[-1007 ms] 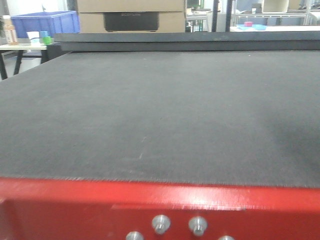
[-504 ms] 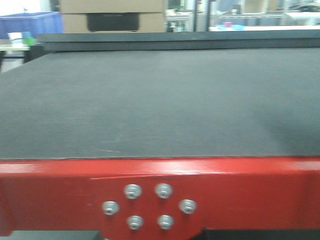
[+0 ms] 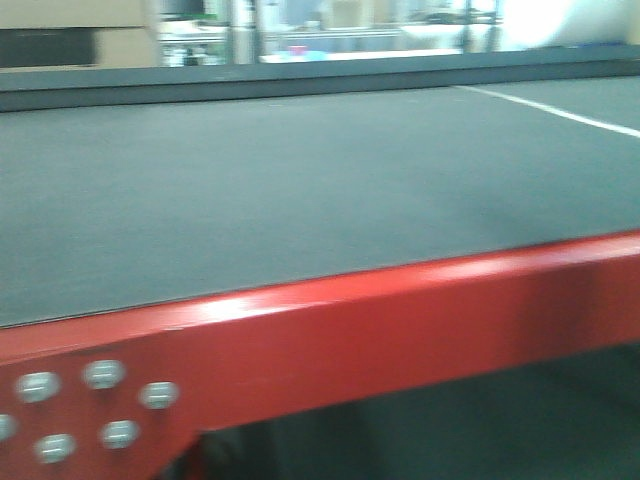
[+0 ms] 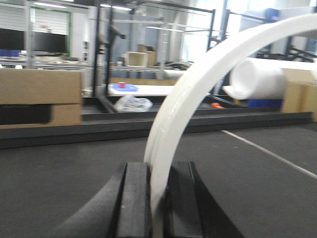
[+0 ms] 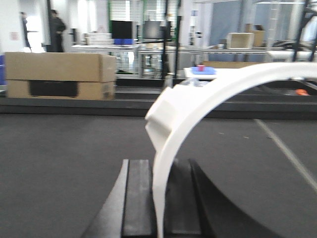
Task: Grab PVC pipe and place in blue bin
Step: 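Drive the base along the red-framed table holding both pipe pieces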
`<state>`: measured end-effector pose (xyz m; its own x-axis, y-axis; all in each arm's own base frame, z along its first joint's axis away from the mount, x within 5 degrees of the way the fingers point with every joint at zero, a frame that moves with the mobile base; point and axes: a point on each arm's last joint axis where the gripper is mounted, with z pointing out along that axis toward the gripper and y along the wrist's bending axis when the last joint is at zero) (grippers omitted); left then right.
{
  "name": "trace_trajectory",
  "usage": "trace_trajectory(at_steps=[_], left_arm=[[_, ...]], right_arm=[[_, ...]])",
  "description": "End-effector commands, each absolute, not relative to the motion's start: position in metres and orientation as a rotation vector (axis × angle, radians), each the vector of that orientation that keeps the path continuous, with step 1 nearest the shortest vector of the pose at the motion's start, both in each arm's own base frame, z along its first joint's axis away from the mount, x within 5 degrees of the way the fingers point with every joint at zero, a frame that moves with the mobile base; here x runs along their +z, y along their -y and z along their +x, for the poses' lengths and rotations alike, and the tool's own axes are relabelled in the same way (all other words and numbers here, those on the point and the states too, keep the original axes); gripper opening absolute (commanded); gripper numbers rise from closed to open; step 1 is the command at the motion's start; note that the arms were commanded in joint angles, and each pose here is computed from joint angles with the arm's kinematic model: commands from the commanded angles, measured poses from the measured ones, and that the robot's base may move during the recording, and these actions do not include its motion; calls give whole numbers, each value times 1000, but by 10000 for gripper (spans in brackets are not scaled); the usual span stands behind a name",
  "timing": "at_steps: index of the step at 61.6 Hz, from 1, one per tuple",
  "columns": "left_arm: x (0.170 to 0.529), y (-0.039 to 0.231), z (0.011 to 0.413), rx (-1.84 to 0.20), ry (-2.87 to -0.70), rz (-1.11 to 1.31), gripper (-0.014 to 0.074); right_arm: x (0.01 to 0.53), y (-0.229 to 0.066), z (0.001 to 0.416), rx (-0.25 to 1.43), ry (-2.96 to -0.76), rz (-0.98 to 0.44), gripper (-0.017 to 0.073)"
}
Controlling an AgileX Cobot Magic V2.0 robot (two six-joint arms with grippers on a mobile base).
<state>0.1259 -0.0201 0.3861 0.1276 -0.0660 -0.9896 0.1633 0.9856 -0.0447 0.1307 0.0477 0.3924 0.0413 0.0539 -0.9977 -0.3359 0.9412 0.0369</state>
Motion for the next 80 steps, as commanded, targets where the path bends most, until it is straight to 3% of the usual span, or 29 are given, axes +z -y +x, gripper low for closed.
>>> trace_trajectory(at_steps=[1, 80], left_arm=[[390, 20, 124, -179, -1401, 74, -111], [390, 20, 124, -179, -1401, 74, -111]], right_arm=[[397, -47, 128, 300, -1462, -241, -168], [397, -47, 128, 300, -1462, -241, -168]])
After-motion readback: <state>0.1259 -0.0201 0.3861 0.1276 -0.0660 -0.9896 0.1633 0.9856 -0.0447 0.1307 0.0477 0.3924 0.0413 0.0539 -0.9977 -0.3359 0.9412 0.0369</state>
